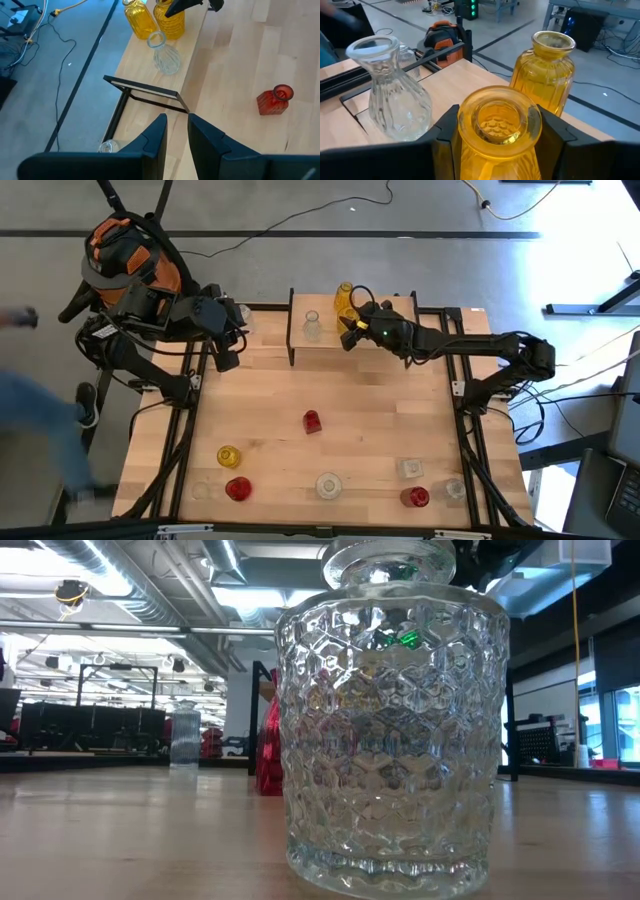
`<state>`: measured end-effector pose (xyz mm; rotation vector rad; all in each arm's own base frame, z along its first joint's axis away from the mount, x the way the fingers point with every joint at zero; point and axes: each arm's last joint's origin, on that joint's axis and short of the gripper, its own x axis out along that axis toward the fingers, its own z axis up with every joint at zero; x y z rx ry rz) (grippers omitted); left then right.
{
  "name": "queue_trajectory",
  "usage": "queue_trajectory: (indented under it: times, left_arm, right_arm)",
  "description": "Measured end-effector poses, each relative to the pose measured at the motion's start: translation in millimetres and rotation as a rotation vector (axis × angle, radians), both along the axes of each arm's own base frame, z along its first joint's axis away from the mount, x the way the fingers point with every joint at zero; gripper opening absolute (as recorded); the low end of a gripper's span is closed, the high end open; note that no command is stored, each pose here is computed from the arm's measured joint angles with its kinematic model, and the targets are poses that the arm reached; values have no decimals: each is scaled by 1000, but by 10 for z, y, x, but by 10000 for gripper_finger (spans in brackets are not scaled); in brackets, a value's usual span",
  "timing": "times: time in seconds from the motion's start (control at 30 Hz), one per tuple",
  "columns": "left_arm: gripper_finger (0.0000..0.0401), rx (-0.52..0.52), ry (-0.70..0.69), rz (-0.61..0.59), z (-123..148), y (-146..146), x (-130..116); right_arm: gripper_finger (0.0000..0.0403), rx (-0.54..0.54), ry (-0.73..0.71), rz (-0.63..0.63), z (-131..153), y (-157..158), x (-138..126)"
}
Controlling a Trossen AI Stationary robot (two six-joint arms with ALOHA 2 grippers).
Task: Sort vases onto shelf
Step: Put the yellow vase on the shelf aligned with the other yellow vase
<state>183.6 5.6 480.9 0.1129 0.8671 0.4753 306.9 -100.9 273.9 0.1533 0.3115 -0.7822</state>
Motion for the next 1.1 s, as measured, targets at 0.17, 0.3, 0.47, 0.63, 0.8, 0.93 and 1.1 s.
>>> queue_trajectory:
  times: [0.17,0.3,0.47,0.63,0.8,0.93,1.1]
  left_arm:
    - [69,1,0,0,0,0,0]
    - [69,0,0,0,0,0,-1]
    - [69,0,0,0,0,0,0]
    - [69,0,0,1,0,0,-1]
    - [69,0,0,0,0,0,-1]
    - [69,0,0,0,0,0,0]
    - [69,0,0,1,0,1,0]
  right_arm:
    - [146,4,-14,0,-34,-73,28]
    - [146,4,-29,13,-75,-83,81]
    - [146,-1,-44,14,-91,-90,112]
    - [146,-7,-42,-9,-92,-112,104]
    - [146,-4,-42,-1,-94,-118,103]
    - [152,-4,-41,-1,-97,-117,102]
    - [190,-4,-37,-1,-103,-116,102]
